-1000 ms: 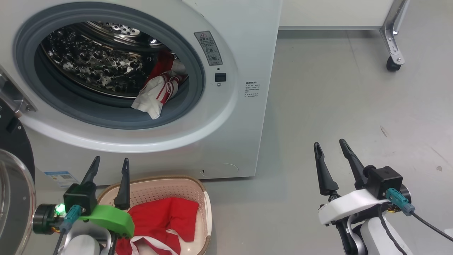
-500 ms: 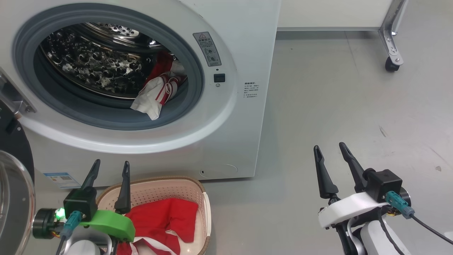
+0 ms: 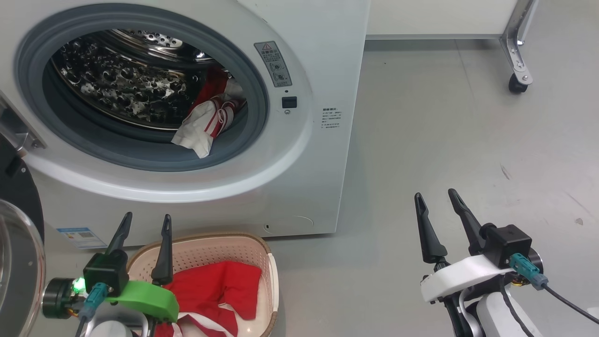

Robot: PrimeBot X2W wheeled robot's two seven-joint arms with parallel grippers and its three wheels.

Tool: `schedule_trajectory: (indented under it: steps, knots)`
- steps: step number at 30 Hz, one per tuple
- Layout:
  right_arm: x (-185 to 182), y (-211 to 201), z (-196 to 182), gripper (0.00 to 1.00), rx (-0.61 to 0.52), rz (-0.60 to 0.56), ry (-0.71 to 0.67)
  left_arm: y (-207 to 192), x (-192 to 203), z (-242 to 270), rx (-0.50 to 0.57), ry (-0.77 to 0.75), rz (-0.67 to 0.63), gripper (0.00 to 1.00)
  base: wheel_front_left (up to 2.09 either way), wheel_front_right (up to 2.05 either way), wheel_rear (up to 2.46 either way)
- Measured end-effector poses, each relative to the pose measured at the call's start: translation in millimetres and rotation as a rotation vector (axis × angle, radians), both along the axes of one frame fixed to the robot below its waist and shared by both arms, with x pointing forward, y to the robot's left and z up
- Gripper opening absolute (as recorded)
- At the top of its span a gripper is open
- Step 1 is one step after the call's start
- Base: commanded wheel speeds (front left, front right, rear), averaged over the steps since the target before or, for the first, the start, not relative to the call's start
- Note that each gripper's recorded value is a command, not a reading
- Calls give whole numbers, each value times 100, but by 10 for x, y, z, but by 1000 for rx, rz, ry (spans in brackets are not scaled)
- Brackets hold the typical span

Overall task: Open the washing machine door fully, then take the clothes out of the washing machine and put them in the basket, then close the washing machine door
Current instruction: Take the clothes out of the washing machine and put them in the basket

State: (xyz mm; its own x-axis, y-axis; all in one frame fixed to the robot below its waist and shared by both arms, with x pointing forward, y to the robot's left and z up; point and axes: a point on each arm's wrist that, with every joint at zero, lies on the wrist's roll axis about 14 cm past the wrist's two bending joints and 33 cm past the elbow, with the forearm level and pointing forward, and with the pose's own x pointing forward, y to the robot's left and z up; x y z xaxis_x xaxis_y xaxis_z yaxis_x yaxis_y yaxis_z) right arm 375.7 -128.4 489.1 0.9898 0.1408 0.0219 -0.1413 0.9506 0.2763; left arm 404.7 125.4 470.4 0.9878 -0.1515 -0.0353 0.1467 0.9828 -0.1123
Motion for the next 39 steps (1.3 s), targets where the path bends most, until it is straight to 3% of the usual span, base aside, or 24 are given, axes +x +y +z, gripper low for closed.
schedule_trajectory:
  steps: [39]
  knots:
    - [19, 28, -64, 100, 1, 8, 18, -12, -6, -80, 0, 20, -2, 100, 0, 0, 0]
